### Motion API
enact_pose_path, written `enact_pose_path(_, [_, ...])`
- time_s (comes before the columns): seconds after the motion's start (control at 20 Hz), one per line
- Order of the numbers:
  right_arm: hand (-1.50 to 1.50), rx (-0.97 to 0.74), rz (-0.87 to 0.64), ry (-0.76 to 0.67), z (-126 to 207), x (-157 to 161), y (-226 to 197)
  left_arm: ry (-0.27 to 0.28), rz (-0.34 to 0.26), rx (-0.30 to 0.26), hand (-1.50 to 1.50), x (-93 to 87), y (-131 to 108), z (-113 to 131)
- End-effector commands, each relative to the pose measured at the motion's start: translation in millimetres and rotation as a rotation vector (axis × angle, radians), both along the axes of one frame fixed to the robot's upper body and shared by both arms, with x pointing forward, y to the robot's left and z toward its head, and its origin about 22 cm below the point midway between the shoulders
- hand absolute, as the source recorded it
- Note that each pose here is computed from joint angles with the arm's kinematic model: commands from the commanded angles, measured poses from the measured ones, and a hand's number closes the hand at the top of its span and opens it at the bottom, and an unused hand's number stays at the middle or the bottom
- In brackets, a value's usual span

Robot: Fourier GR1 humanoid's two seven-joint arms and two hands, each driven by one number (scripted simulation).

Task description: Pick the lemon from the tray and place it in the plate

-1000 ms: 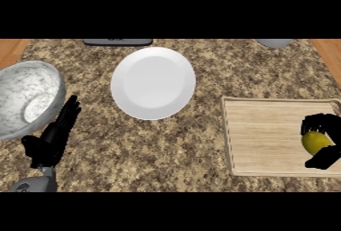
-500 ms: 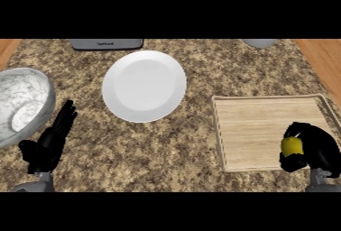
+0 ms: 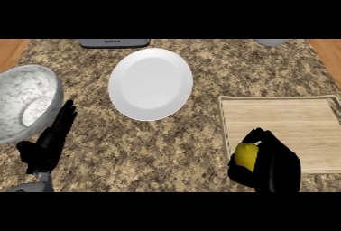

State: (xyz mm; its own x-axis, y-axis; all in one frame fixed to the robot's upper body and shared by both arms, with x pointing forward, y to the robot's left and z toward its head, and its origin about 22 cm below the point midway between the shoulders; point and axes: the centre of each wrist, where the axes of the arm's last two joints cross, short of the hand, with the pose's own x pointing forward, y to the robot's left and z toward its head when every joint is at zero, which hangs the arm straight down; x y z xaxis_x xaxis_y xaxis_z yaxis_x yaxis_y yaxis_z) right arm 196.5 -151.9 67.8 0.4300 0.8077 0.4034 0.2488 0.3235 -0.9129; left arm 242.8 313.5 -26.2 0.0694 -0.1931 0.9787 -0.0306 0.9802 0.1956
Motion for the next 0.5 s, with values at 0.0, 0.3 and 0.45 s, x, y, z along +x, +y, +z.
enact_pose_path(0.0, [1.5,-0.031,-0.051,-0.155,35.9,-28.0,44.5,-0.006,-0.01,0.005,0.0,14.7,-5.6,4.7])
enact_pose_path(0.3, [1.5,-0.146,-0.052,-0.289,74.8,-29.3,85.8,-0.021,-0.024,-0.005,0.0,3.3,-16.1,-0.4])
enact_pose_path(0.45, [1.5,-0.12,-0.013,-0.285,85.3,-35.4,102.2,-0.008,-0.042,-0.022,0.0,0.7,-0.7,-12.0])
